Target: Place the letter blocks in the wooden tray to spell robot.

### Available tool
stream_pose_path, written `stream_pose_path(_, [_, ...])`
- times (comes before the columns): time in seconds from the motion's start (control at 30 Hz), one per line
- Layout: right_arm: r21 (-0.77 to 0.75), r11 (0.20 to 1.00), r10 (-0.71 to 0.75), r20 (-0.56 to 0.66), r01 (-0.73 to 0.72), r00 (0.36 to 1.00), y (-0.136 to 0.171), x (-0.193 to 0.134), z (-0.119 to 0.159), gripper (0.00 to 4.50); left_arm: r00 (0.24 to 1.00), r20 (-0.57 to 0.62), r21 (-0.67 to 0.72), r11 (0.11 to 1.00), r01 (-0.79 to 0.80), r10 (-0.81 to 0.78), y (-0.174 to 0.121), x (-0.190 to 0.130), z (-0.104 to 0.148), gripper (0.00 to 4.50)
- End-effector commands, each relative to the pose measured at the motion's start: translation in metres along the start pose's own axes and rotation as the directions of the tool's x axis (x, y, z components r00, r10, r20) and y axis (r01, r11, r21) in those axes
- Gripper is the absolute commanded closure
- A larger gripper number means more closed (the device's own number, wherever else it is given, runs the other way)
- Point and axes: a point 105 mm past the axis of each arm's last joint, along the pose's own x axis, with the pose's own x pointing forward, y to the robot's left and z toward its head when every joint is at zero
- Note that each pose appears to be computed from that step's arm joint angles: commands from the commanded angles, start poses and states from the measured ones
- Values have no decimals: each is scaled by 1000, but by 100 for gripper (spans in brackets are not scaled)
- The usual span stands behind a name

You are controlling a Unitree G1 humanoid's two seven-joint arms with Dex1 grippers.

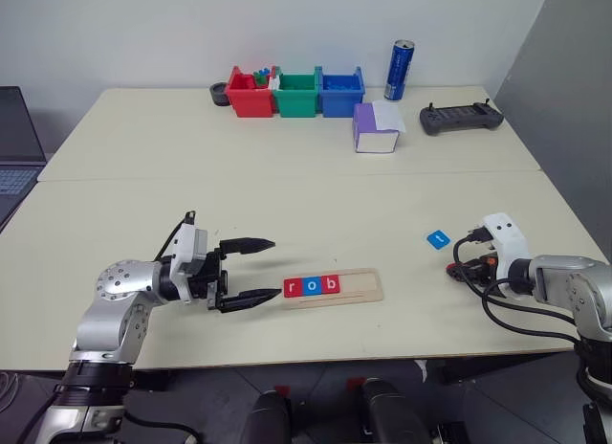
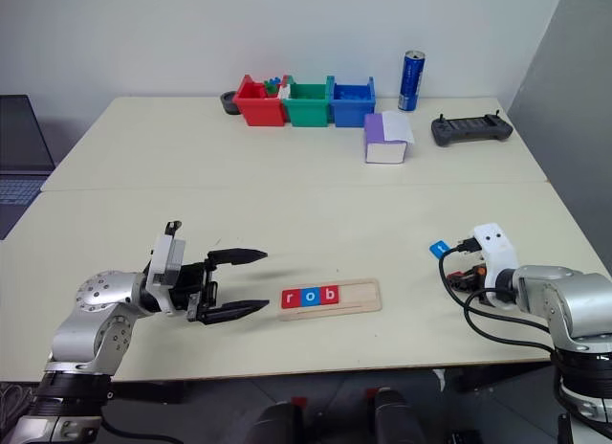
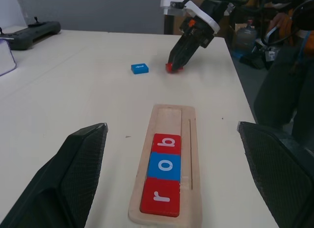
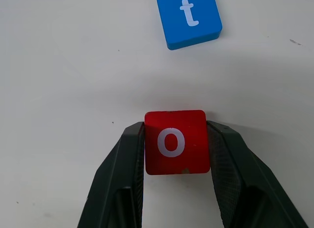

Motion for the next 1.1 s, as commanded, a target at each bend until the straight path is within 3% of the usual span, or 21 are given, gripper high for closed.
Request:
stream_pose_path(0.03, [-18, 1000, 2, 34, -2, 999, 2, -5, 11, 305, 1000, -11, 34, 999, -8, 9, 0, -3, 7, 0])
stream_pose_path(0.73, [-42, 999, 21, -21, -22, 1000, 1, 5, -13, 305, 999, -45, 39, 999, 15, -13, 1, 2, 11, 0])
stream_pose_path(1.03, [-43, 999, 27, -17, -28, 999, -2, 3, -9, 2, 998, -61, 32, 999, 8, -6, 1, -8, 0, 0])
stream_pose_path(1.1, [-55, 998, 30, 7, -29, 1000, -3, -4, 0, 2, 998, -62, 32, 999, 10, -8, 2, -9, -2, 0])
